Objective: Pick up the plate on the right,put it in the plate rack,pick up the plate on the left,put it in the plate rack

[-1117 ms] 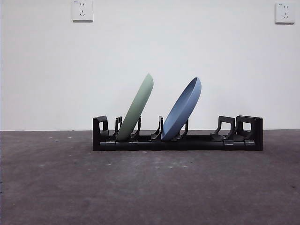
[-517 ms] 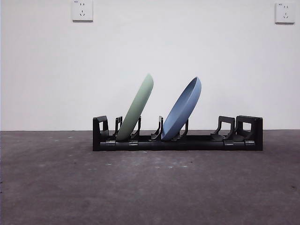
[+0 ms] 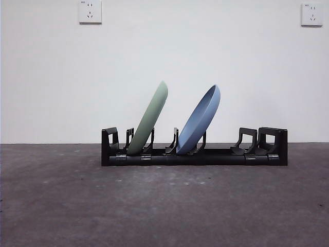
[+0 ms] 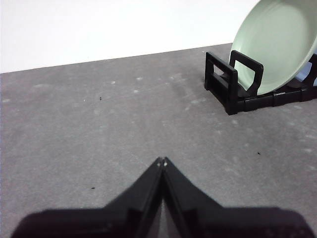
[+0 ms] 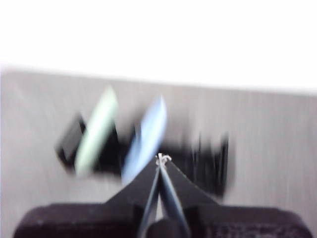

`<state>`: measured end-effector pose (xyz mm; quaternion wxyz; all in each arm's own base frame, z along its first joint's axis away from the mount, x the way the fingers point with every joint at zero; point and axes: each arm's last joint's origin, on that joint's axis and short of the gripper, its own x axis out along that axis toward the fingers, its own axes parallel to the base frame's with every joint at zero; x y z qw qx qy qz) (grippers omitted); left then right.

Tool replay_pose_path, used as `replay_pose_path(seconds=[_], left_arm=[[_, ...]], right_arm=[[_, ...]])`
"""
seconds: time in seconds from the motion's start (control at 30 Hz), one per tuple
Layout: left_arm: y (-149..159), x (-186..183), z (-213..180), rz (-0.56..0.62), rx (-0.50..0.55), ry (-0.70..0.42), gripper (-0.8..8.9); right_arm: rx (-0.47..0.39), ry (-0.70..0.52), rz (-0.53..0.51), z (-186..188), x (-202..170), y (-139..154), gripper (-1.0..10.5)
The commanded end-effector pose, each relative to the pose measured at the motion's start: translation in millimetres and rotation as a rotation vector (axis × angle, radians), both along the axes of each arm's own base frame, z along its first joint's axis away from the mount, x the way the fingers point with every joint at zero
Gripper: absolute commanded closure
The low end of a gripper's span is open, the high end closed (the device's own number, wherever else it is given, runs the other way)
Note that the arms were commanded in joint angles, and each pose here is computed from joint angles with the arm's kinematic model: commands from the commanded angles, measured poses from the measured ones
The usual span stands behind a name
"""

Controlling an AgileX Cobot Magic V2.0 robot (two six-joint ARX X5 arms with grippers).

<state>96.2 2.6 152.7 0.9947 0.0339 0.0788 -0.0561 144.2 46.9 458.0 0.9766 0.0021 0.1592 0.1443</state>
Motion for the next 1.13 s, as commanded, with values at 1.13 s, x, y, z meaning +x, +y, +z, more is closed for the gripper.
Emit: replay_pose_path(seconds=[1.13], left_arm=[[0,1,-4,0.004,-0.013,0.018,8.17]], right_arm=[[-0.007,-0.141,-0.267,-308,-49,-42,9.4]])
